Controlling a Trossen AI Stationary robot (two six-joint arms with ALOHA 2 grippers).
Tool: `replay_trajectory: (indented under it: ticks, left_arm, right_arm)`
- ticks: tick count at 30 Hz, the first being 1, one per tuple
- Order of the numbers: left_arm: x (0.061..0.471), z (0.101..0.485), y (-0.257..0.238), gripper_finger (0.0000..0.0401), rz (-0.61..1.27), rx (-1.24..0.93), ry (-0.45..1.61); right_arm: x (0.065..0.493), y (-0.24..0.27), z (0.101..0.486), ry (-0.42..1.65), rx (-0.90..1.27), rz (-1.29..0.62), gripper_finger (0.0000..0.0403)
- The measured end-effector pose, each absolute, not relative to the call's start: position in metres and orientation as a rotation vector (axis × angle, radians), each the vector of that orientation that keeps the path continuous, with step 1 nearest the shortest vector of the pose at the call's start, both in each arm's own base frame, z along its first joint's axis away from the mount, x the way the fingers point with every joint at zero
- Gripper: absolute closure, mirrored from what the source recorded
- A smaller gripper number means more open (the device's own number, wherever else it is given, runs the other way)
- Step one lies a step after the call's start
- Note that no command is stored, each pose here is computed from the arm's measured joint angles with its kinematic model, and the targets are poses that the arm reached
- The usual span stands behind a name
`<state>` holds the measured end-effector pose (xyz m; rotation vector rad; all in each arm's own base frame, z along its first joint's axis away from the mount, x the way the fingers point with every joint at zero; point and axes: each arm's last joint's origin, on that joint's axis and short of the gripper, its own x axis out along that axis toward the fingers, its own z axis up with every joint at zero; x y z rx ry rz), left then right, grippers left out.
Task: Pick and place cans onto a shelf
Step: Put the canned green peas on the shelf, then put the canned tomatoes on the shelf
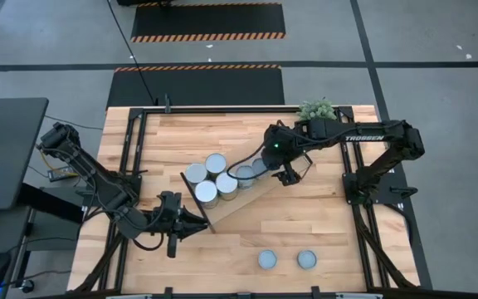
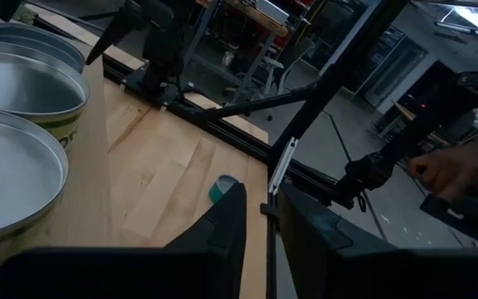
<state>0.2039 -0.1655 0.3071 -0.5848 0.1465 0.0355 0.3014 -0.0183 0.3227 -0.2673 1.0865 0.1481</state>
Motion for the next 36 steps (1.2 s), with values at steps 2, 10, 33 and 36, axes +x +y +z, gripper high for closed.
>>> replay_trajectory:
  ticks: [2, 10, 33, 36]
  left_arm:
    - [0.204, 0.307, -0.165, 0.0323, 0.037, -0.584, 0.147]
    - [0.204, 0.306, -0.165, 0.0323, 0.041, -0.579, 0.151]
    - [0.204, 0.306, -0.165, 0.0323, 0.042, -0.578, 0.154]
    - [0.204, 0.306, -0.165, 0.0323, 0.040, -0.580, 0.155]
  right_arm:
    - [0.303, -0.020, 0.324, 1.066, -0.267, 0.152, 0.0030]
    - [0.315, -0.022, 0.314, 1.046, -0.219, 0.241, 0.0030]
    - [0.319, -0.005, 0.343, 1.006, -0.266, 0.160, 0.0030]
    - [0.314, 0.004, 0.345, 1.049, -0.215, 0.146, 0.0030]
